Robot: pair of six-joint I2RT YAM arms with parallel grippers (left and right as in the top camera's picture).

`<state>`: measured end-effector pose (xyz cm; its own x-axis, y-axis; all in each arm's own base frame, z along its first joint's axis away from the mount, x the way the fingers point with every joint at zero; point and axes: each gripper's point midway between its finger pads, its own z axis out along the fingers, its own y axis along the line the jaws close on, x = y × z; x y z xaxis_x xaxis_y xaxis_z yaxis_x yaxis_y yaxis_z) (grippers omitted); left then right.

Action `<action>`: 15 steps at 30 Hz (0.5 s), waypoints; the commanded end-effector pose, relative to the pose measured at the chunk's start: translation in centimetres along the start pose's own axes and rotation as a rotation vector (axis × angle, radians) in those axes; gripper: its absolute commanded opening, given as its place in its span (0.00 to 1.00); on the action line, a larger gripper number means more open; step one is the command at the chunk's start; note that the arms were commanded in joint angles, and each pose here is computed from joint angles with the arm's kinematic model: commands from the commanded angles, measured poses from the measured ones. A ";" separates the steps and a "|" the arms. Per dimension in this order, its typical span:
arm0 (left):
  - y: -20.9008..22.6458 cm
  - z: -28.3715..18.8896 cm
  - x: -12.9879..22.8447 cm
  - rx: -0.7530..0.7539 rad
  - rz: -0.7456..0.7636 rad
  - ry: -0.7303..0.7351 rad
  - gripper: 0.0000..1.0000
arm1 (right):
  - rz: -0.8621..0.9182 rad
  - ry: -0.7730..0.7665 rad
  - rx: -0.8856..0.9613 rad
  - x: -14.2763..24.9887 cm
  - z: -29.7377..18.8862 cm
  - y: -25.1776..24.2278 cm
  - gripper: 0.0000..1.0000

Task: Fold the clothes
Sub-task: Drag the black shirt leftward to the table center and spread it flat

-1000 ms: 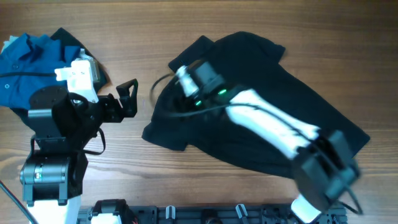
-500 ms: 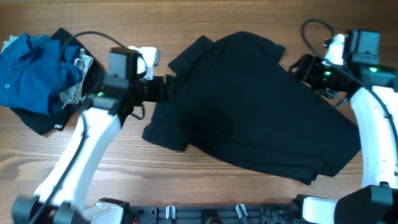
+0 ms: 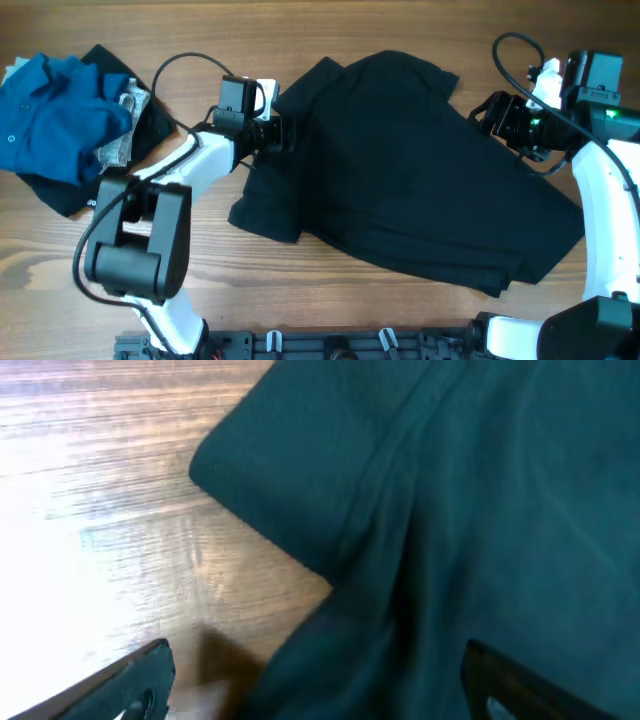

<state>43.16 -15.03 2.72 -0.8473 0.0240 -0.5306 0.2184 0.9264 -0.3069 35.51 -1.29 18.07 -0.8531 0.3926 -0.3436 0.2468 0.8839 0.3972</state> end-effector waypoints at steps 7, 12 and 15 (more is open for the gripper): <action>1.5 2.3 2.5 -0.051 -0.007 0.082 0.17 | -0.021 0.010 -0.018 0.1 0.1 0.3 0.80; 9.3 0.0 3.5 -0.473 -0.114 0.088 0.04 | -0.019 0.014 -0.005 0.2 0.3 0.0 0.84; 16.5 -4.7 5.4 -0.831 -0.277 0.092 0.04 | -0.022 0.050 0.018 1.5 1.3 -0.9 0.83</action>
<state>42.73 -9.51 -0.15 -0.8943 -0.0545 -0.4442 -0.0199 0.9964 -0.0821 35.41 -1.27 17.88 -0.8576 0.3832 -0.3431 0.2394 0.8878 0.3931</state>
